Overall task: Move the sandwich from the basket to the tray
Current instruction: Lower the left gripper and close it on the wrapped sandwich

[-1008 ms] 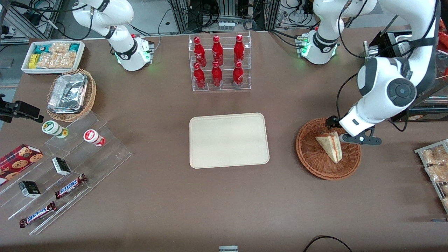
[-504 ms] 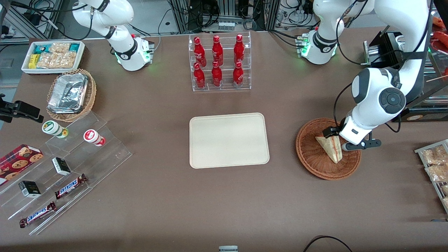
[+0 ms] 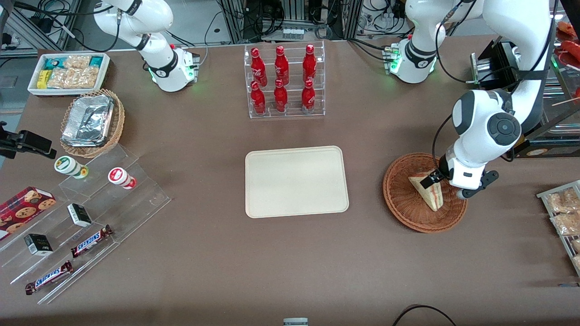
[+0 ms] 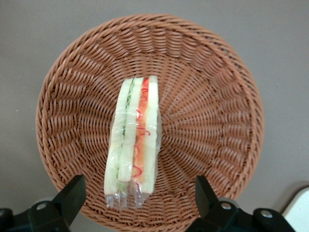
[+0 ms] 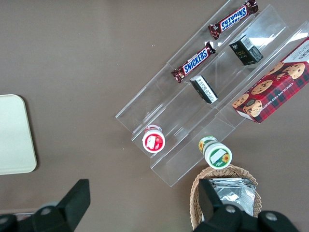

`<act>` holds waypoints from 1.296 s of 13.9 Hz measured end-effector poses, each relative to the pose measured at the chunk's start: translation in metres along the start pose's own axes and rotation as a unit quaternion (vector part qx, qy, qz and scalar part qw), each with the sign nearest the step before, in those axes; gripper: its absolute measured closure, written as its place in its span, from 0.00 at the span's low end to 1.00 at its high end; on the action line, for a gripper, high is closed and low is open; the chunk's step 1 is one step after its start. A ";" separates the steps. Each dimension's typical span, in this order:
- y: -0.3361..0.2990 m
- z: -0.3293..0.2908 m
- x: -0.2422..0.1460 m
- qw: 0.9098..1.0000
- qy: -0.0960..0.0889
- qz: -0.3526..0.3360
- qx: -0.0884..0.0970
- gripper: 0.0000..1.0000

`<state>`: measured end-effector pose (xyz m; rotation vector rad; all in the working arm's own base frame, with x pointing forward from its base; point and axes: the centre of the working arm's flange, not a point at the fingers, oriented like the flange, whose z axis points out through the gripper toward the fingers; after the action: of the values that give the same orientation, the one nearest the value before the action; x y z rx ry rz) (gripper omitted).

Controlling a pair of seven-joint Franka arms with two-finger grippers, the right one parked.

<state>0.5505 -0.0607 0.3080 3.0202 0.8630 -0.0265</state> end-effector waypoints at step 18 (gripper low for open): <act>-0.005 0.051 0.005 0.999 -0.028 0.002 0.015 0.68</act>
<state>0.5511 -0.0541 0.2568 3.0326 0.8584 -0.1258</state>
